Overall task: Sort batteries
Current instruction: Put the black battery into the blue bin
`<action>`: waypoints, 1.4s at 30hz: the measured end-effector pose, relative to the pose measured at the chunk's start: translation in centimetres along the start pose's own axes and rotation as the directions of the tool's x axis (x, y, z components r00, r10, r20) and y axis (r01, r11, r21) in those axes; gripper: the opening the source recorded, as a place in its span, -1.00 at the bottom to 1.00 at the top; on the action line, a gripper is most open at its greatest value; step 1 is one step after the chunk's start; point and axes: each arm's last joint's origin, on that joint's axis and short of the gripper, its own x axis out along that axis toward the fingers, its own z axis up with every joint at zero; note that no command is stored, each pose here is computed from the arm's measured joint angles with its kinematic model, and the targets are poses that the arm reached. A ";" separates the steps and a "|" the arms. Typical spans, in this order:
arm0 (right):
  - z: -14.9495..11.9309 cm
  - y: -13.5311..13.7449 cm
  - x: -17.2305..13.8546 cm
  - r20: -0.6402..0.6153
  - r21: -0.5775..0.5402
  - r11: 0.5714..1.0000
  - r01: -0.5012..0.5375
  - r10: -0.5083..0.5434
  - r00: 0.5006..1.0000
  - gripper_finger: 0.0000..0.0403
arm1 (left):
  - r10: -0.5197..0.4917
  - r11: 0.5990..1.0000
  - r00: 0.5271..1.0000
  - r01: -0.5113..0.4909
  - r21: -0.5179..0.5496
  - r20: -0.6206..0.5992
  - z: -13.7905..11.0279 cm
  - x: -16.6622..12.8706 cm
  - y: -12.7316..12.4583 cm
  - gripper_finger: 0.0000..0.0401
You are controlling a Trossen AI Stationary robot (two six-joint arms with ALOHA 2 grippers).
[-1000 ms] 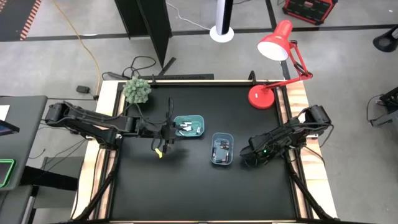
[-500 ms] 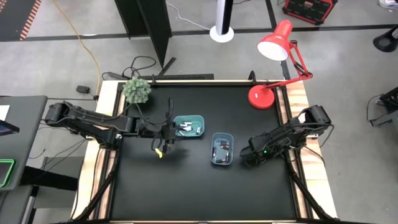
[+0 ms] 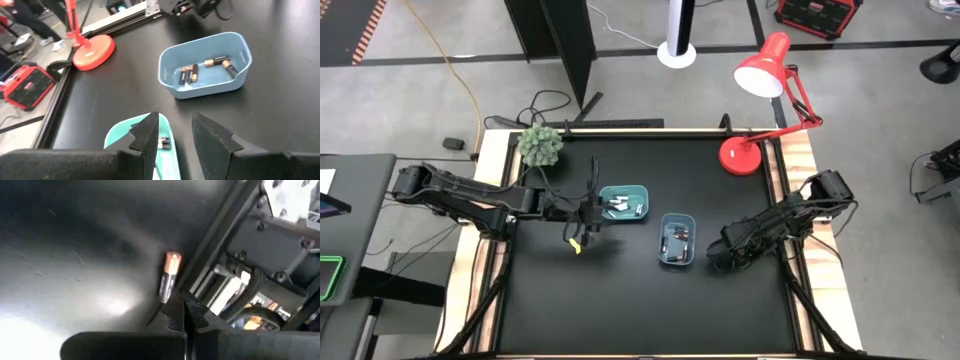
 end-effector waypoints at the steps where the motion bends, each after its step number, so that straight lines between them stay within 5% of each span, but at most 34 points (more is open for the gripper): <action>1: 0.0 0.0 -0.1 -0.003 -0.005 1.000 -0.006 0.006 1.000 -1.00 | -0.009 1.000 1.000 0.009 0.000 0.003 0.0 0.0 0.0 -0.44; 15: -0.1 -0.1 -0.1 0.008 -0.303 0.953 0.014 -0.012 1.000 -1.00 | -0.007 1.000 1.000 0.007 -0.004 0.024 0.2 0.0 0.0 -0.44; 21: 0.3 0.7 -0.1 0.026 -0.473 0.879 -0.053 0.074 0.997 -1.00 | -0.007 1.000 1.000 0.007 -0.004 0.026 0.2 0.0 0.0 -0.44; 24: 0.4 -0.4 0.3 -0.011 -0.441 0.897 0.017 -0.024 1.000 -1.00 | -0.007 1.000 1.000 0.007 -0.010 0.025 0.2 0.0 0.0 -0.44; 30: 1.0 0.3 0.8 -0.017 -0.430 0.903 -0.022 0.017 1.000 -1.00 | -0.007 1.000 1.000 0.007 -0.015 0.025 0.2 0.0 0.0 -0.44; 42: 1.3 1.5 2.2 -0.067 -0.457 0.887 0.058 -0.099 0.993 -1.00 | -0.008 1.000 1.000 0.008 -0.015 0.023 0.2 0.0 0.0 -0.44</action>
